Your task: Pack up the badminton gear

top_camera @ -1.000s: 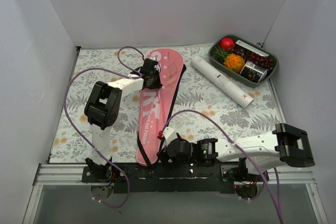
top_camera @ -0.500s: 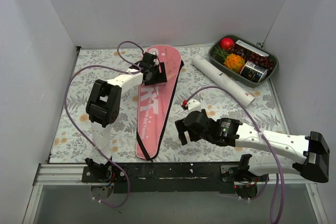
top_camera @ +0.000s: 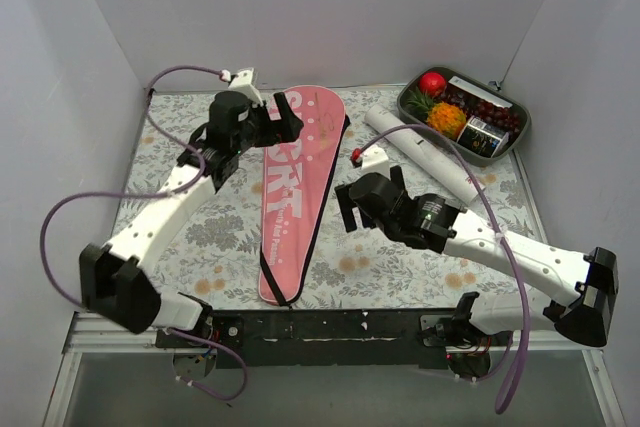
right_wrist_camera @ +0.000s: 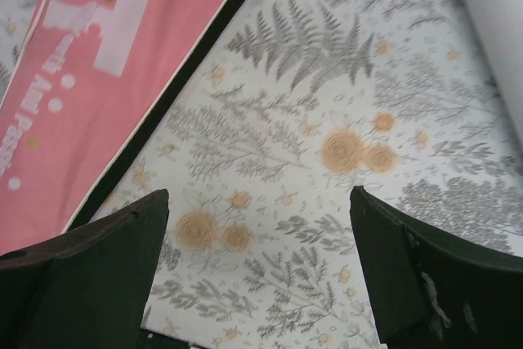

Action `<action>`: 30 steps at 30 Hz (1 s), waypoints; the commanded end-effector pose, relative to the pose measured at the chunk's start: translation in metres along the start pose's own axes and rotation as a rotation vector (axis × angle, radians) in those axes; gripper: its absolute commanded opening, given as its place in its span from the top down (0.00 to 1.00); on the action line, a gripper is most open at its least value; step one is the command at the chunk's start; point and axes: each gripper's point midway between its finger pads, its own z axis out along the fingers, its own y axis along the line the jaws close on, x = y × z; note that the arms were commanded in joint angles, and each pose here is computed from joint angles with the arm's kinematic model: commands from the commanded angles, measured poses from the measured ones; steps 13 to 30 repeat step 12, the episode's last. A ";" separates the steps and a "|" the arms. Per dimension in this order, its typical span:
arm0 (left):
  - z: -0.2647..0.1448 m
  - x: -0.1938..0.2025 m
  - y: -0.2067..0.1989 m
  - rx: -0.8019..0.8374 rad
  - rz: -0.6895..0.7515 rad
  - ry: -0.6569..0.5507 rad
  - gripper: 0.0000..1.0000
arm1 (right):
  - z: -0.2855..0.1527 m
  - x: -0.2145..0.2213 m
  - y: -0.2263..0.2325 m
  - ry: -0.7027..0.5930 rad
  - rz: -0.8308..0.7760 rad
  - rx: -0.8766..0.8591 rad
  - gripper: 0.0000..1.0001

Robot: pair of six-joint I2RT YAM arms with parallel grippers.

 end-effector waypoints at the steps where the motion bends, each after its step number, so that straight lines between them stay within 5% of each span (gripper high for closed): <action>1: -0.046 0.002 0.002 0.032 0.028 -0.098 0.02 | -0.007 -0.062 -0.041 -0.158 -0.008 0.206 0.02; 9: -0.109 0.001 0.019 0.000 0.098 -0.258 0.02 | -0.036 -0.122 -0.050 -0.316 0.013 0.159 0.04; 30: -0.111 0.007 0.030 -0.045 0.099 -0.260 0.02 | -0.041 -0.127 -0.061 -0.335 0.039 0.219 0.02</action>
